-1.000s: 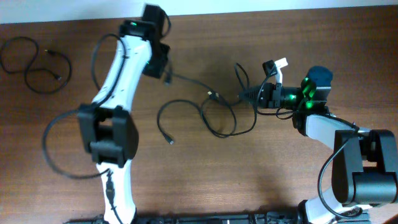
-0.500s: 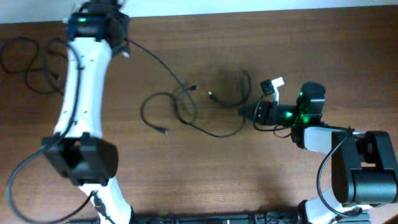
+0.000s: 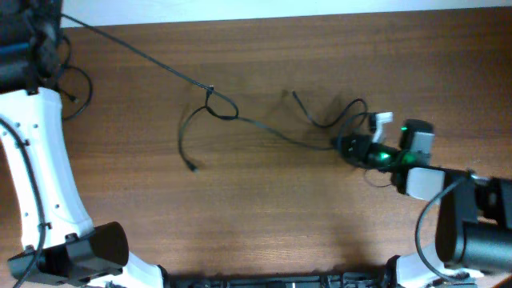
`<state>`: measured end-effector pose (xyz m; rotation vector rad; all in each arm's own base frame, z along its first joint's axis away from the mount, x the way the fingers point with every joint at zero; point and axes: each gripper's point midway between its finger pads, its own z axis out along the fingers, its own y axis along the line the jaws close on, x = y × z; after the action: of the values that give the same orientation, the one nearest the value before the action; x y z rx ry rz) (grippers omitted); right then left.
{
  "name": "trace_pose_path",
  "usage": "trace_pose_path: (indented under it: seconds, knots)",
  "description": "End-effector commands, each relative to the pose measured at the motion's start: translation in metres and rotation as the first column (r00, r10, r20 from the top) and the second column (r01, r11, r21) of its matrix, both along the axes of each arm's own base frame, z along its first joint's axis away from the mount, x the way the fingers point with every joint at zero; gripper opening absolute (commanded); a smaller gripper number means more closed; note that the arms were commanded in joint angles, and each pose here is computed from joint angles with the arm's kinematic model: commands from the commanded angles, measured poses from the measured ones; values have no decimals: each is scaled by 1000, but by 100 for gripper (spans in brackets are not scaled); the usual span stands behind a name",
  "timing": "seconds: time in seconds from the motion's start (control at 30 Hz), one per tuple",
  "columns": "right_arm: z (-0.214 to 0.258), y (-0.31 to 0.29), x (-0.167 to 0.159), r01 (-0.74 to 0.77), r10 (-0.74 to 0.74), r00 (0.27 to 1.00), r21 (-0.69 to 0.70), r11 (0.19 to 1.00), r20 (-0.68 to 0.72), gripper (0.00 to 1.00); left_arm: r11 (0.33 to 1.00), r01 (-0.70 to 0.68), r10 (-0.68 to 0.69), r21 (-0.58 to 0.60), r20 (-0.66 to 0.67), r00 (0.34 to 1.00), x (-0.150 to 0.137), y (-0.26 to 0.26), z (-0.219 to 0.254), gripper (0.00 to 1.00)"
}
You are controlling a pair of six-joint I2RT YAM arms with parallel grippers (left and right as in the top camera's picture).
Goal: Untangle cables
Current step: 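Swing the left gripper with its cable to the upper left, then drag the thick black cable with the left gripper to the top-left corner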
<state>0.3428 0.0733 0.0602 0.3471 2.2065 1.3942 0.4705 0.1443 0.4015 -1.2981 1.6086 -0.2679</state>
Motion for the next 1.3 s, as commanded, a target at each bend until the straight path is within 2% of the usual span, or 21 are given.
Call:
trace_pose_path:
  seconds: [0.0, 0.1, 0.2, 0.37, 0.47, 0.6, 0.67, 0.7, 0.73, 0.83, 0.93, 0.97, 1.0, 1.03, 1.07, 1.1, 1.13, 1.27]
  knots:
    - [30, -51, 16, 144, -134, 983, -76, 987, 124, 4, 996, -80, 79, 49, 24, 997, -18, 40, 16, 0]
    - [37, -80, 14, 217, -195, 967, -124, 968, 166, 4, 990, -135, 134, 50, 26, 991, -29, 65, 17, 0]
    - [35, -117, 11, 332, -311, 939, -149, 932, 147, 4, 983, -177, 176, 49, 24, 984, -39, 84, 16, 0]
    - [32, -154, 1, 428, -413, 903, -141, 893, 122, 4, 982, -186, 187, 37, -12, 982, -46, 88, 8, 0]
    - [27, -152, -2, 425, -416, 905, -135, 895, 90, 4, 991, -136, 136, 10, -6, 991, -40, 80, 7, 0]
    - [19, -128, -6, 355, -353, 935, -131, 926, 41, 4, 998, 43, -43, -46, 16, 999, -23, 48, 6, 0]
    - [14, -108, -8, 286, -284, 958, -147, 947, 34, 4, 983, 186, -186, 4, 19, 982, -13, 26, 11, 0]
    - [13, -97, -9, 249, -247, 969, -154, 956, 31, 4, 967, 250, -251, 55, 9, 968, -8, 17, 14, 0]
    - [9, -78, -11, 189, -188, 982, -166, 968, 24, 4, 928, 338, -339, 156, -21, 940, -2, 4, 19, 0]
    - [2, -39, -15, 79, -82, 997, -192, 978, -11, 4, 826, 469, -457, 313, -116, 882, 7, -22, 21, 0]
    - [-4, 3, -21, -38, 35, 999, -231, 972, -20, 4, 721, 550, -513, 422, -209, 833, 12, -40, 20, 0]
    - [-5, 18, -25, -83, 80, 997, -243, 966, -22, 4, 699, 535, -469, 475, -260, 844, 11, -32, 20, 0]
    - [-7, 33, -29, -125, 123, 992, -255, 959, -25, 4, 715, 445, -321, 540, -312, 894, 6, -6, 23, 0]
    - [-9, 44, -33, -157, 155, 987, -271, 950, -28, 4, 734, 348, -183, 583, -324, 928, -1, 17, 28, 0]
    - [-11, 52, -35, -177, 176, 984, -287, 941, -32, 4, 738, 290, -104, 609, -321, 941, -6, 30, 32, 0]
    - [-14, 59, -37, -193, 191, 981, -311, 931, -35, 4, 734, 205, 6, 647, -308, 951, -12, 47, 40, 0]
    - [-18, 65, -39, -203, 202, 979, -337, 919, -40, 4, 717, 171, 56, 676, -300, 952, -15, 56, 45, 0]
    - [-26, 79, -47, -235, 231, 971, -396, 888, -60, 4, 597, 302, -59, 743, -335, 940, 12, 44, 50, 0]
